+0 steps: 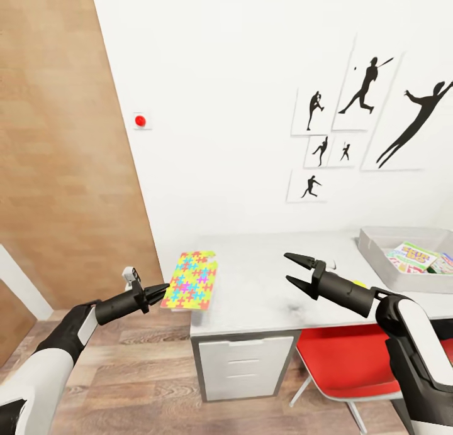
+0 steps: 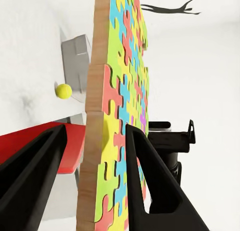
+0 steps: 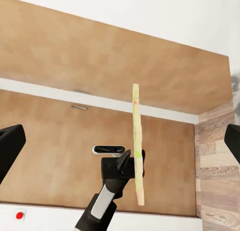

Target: Put all the toys in the child's room - the three board games (two on the bed and one on the table), the two jigsaw puzzles on the table, and the tennis ball on the table - inside the toy box on the table in the child's room.

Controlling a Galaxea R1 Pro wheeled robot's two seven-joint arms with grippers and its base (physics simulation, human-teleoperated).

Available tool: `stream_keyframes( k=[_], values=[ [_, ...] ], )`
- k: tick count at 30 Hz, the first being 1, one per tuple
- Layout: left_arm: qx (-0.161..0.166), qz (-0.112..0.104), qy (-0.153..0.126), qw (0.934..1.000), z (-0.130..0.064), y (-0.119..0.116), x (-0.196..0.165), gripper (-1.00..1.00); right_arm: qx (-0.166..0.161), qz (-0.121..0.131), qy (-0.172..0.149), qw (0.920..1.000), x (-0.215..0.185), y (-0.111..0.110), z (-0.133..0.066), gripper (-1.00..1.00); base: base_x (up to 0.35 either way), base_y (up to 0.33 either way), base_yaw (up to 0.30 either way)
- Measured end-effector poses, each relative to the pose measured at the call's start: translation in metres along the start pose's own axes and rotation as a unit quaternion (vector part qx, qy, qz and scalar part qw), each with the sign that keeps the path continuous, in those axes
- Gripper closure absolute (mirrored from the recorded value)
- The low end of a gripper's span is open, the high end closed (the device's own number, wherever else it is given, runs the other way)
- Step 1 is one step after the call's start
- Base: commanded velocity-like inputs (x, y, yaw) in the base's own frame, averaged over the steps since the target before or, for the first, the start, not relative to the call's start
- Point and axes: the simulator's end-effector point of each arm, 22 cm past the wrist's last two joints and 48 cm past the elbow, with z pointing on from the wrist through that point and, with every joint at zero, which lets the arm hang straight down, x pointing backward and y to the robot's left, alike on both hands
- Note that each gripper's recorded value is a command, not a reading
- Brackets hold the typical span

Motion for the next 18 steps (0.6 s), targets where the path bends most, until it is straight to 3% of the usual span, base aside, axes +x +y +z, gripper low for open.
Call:
stream_keyframes(
  k=[18],
  values=[
    [0.006, 0.013, 0.0, 0.9999, -0.002, -0.03, 0.004, 1.0, -0.005, -0.014, 0.001, 0.9999, 0.005, 0.028, -0.007, -1.0, 0.0, 0.0, 0.0]
  ],
)
